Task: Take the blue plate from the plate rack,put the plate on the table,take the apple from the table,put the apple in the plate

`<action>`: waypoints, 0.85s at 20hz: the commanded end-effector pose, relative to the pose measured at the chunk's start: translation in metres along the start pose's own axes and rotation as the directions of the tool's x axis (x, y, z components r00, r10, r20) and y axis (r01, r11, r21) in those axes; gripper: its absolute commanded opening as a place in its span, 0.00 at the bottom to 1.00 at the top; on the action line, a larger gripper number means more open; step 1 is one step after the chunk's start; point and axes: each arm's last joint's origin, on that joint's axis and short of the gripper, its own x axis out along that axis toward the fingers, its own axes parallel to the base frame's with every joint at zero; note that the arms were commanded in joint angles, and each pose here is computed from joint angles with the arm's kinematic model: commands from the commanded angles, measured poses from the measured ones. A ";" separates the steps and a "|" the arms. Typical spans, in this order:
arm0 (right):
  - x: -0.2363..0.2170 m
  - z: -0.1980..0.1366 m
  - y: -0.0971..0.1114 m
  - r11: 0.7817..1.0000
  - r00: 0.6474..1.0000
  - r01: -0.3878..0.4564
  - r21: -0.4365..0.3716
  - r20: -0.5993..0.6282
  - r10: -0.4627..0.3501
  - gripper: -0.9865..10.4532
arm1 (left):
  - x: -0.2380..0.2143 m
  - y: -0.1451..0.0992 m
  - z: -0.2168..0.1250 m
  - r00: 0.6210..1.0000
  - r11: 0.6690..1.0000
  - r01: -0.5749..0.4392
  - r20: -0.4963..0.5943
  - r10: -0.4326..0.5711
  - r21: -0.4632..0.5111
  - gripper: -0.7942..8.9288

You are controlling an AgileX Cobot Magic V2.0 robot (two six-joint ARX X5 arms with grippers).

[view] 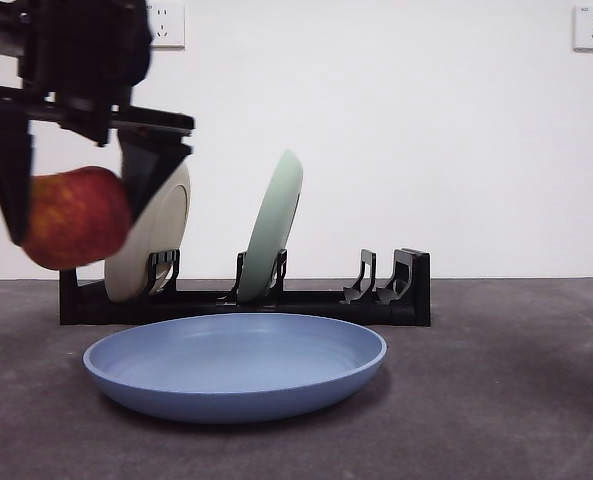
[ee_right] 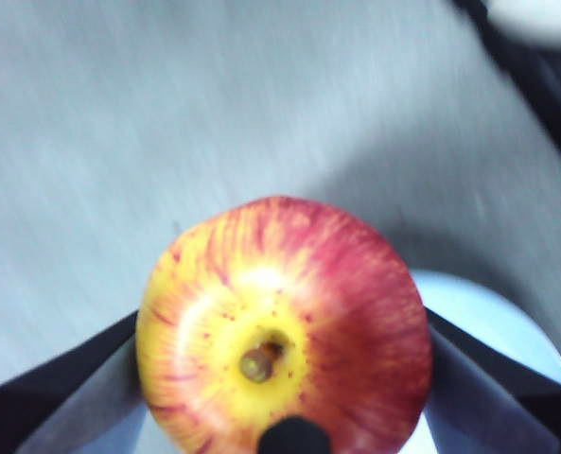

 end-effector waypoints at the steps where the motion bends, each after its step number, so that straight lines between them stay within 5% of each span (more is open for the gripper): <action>1: -0.010 -0.005 -0.001 0.999 1.000 0.025 -0.022 0.015 -0.025 0.08 | -0.001 0.000 -0.001 1.000 1.000 0.011 0.007 -0.010 -0.021 0.07; 4: -0.028 -0.026 -0.007 0.998 0.996 0.057 0.004 0.075 -0.057 0.08 | -0.001 -0.001 -0.001 0.999 0.999 0.047 0.001 -0.047 -0.025 0.07; 10: -0.013 -0.111 -0.030 0.977 0.982 -0.004 0.211 0.183 -0.036 0.08 | -0.001 -0.001 -0.001 0.999 0.999 0.039 0.003 -0.039 -0.024 0.07; 17: 0.031 -0.155 -0.024 0.967 0.975 -0.020 0.255 0.219 -0.038 0.08 | -0.001 -0.001 -0.001 0.999 0.999 0.039 0.002 -0.039 -0.037 0.07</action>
